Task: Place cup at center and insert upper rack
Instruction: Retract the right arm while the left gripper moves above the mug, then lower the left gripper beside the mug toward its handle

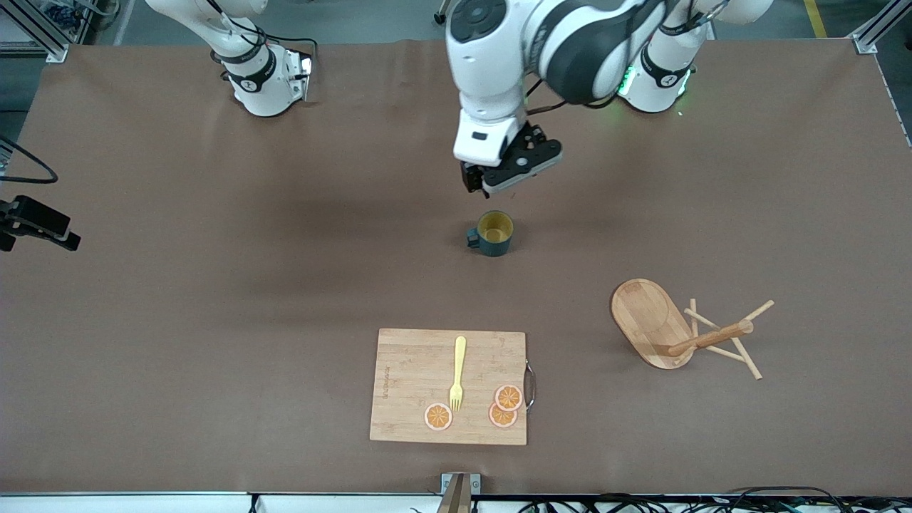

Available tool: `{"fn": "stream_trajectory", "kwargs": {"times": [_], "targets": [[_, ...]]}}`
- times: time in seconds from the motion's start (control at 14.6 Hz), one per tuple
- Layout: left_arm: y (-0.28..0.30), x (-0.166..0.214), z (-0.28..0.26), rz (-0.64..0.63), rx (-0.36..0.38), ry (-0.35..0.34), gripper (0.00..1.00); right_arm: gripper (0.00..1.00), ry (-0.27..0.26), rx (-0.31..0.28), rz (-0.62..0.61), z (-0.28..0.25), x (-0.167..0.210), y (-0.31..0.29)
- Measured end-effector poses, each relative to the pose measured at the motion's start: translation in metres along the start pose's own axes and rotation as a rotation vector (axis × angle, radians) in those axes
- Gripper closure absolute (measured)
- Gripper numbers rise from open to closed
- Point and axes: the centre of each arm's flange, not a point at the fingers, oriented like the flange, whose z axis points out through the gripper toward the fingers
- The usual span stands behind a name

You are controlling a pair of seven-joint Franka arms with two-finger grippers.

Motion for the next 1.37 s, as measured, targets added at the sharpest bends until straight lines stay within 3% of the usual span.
{"fn": "stream_trajectory", "kwargs": {"times": [0.34,0.55,0.89,1.37], "targets": [[0.04,-0.068,0.056,-0.057,0.044,0.113,0.0,0.0,0.0,0.0,-0.001,0.012,-0.023,-0.001],[0.056,-0.101,0.079,-0.084,0.027,0.196,0.0,0.0,-0.004,-0.034,-0.021,0.015,-0.038,-0.006],[0.071,-0.144,0.096,-0.034,-0.018,0.25,0.0,0.0,-0.011,-0.037,-0.026,0.012,-0.055,-0.009],[0.068,-0.22,0.147,0.083,-0.101,0.502,0.0,0.0,-0.021,-0.036,-0.024,0.016,-0.06,-0.007]]}}
